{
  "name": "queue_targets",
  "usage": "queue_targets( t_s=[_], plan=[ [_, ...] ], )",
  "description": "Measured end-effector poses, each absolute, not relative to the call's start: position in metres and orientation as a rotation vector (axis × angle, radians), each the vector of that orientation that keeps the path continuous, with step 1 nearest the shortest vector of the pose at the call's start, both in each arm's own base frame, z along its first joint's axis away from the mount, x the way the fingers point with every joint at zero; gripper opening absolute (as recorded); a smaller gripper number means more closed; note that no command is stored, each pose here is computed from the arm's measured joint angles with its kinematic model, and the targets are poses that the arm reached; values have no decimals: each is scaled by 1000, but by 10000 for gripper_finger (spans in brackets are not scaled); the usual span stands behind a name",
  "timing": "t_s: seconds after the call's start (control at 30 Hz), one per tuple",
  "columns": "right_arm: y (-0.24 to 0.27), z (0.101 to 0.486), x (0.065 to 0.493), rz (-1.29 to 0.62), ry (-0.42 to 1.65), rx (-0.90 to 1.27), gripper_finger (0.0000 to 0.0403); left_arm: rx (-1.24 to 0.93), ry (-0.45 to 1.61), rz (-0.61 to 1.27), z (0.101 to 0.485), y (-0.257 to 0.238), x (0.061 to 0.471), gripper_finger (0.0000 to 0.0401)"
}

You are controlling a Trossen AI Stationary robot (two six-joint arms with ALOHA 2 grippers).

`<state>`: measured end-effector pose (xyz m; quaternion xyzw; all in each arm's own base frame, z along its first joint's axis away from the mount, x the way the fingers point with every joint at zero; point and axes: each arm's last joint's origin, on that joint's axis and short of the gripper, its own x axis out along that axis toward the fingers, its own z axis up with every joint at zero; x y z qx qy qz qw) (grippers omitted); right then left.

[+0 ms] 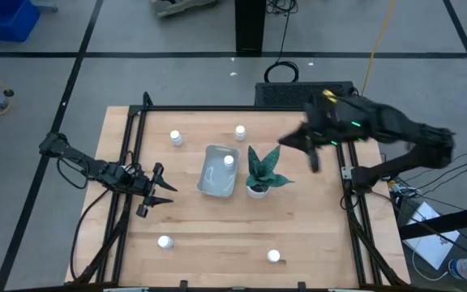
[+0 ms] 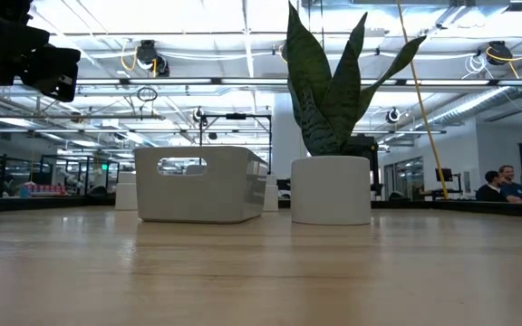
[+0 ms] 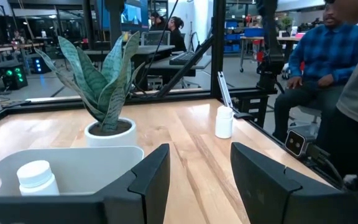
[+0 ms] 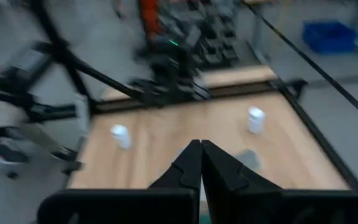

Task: Pick and place pill bottles into a basket
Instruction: Put the white pill bottle into the gray bin

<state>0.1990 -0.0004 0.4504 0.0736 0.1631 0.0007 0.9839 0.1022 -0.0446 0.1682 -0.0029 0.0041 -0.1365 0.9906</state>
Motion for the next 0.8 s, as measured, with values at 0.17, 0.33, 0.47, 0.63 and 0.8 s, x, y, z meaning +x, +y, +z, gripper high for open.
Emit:
queue_targets(
  t_s=[0.17, 0.33, 0.47, 0.63, 0.8],
  plan=[
    [13, 417, 152, 94, 145, 241, 1, -6, 8, -274, 168, -45, 102, 175],
    [19, 373, 129, 179, -18, 486, 1, -6, 8, -274, 168, -45, 102, 175],
    [33, 342, 133, 308, -62, 645, 1, -6, 8, -274, 168, -45, 102, 175],
    [61, 316, 147, 488, -203, 698, 1, -6, 8, -274, 168, -45, 102, 175],
    [85, 303, 164, 519, -246, 742, 1, -6, 8, -273, 168, -45, 102, 175]
  ],
)
